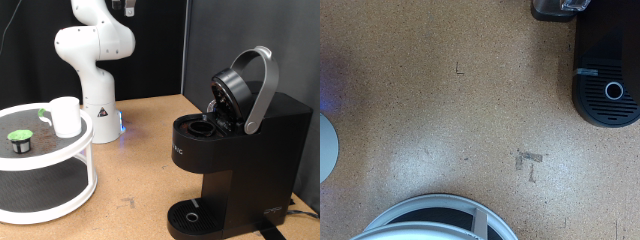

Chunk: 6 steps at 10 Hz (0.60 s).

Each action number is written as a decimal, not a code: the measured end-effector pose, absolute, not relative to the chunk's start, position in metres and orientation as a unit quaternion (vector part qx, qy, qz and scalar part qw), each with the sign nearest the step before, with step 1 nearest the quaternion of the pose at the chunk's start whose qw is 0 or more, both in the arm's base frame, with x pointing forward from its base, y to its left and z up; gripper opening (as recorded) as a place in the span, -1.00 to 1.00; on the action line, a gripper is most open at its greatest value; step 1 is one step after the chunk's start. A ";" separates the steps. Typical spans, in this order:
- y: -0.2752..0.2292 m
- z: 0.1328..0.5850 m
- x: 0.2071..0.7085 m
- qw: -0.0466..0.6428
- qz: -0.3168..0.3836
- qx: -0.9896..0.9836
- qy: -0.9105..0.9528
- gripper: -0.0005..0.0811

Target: Make a cup of coffee with the keurig machine

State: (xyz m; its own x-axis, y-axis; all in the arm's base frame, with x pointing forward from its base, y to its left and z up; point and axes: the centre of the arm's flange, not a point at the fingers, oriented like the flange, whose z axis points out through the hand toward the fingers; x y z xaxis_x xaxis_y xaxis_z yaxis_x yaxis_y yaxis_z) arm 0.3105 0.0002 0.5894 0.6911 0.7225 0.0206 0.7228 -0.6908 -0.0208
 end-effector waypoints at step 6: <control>-0.027 0.588 0.309 0.017 -0.007 -0.922 -0.386 0.99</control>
State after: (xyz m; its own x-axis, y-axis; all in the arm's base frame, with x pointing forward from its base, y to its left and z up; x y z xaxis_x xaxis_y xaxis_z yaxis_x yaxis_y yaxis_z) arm 0.3089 -0.0271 0.5885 0.7022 0.7115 0.0253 0.7120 -0.7017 -0.0266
